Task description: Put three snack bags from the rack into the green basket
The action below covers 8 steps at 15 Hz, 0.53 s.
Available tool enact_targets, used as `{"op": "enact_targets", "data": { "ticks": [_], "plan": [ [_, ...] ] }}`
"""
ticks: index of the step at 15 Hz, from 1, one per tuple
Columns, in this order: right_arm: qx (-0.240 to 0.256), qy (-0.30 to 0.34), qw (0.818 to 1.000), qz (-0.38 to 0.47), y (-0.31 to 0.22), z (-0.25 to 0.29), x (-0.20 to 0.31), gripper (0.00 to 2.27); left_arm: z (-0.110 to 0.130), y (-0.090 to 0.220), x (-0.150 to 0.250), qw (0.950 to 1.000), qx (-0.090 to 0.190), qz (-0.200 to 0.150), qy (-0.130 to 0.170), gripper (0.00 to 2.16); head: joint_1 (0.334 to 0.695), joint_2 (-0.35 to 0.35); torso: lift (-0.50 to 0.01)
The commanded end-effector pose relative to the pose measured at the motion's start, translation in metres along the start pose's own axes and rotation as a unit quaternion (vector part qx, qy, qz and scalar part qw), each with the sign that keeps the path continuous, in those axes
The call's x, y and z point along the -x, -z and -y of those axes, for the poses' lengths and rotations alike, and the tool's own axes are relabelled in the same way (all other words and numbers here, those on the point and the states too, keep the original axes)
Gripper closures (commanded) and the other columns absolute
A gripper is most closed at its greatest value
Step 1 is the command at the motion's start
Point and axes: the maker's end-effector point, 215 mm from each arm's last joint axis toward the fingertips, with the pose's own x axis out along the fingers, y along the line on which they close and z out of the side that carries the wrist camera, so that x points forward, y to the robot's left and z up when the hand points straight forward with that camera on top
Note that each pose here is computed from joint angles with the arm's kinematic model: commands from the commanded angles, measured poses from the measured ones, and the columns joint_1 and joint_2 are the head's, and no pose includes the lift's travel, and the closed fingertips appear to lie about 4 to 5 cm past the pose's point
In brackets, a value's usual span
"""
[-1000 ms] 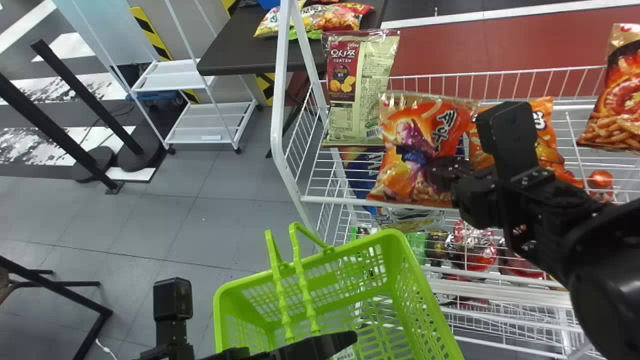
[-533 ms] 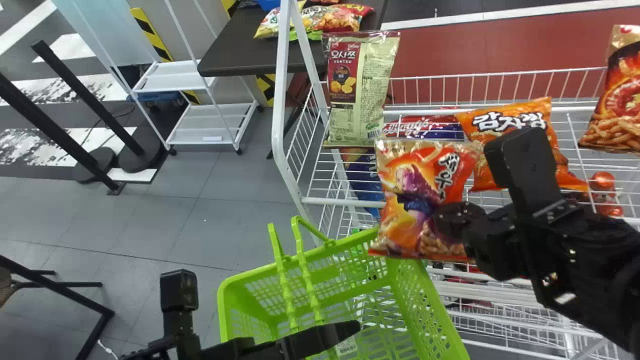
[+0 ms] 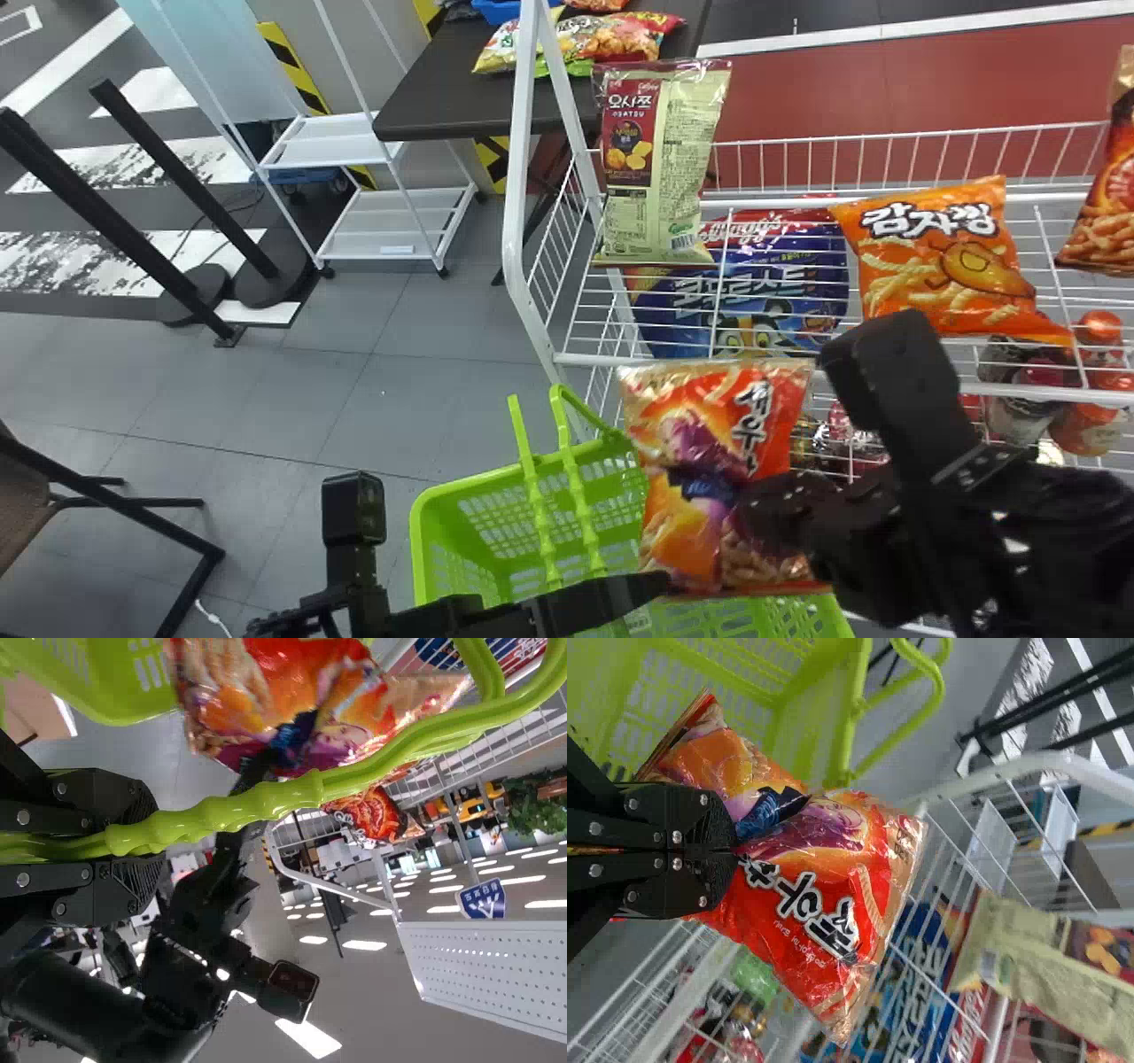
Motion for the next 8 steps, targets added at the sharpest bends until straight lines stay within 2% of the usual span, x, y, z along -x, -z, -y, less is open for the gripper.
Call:
{"op": "enact_targets", "data": {
  "ticks": [1, 2, 3, 4, 5, 8],
  "plan": [
    [0.006, -0.013, 1.0, -0.008, 0.005, -0.014, -0.003, 2.2, 0.001, 0.0, -0.001, 1.0, 0.0, 0.001, 0.001, 2.15, 0.695, 0.35, 0.0],
    [0.006, -0.012, 1.0, -0.009, 0.005, -0.014, -0.004, 1.93, 0.001, 0.0, 0.0, 1.0, 0.0, 0.0, 0.001, 2.15, 0.695, 0.35, 0.0],
    [0.005, -0.015, 1.0, -0.011, 0.008, -0.015, -0.005, 1.38, 0.001, 0.0, 0.0, 1.0, 0.0, 0.0, 0.002, 2.15, 0.695, 0.35, 0.0],
    [0.004, -0.013, 1.0, -0.012, 0.009, -0.013, -0.005, 0.45, 0.001, 0.0, 0.0, 1.0, -0.001, 0.0, 0.001, 2.15, 0.695, 0.35, 0.0],
    [0.002, -0.013, 1.0, -0.018, 0.012, -0.013, -0.003, 0.0, 0.001, 0.0, 0.0, 1.0, -0.001, 0.0, 0.001, 2.15, 0.695, 0.35, 0.0],
    [-0.004, -0.022, 0.999, -0.023, 0.016, -0.016, 0.001, 0.05, 0.001, 0.0, -0.001, 1.0, 0.0, -0.001, 0.002, 2.15, 0.695, 0.35, 0.0]
  ]
}}
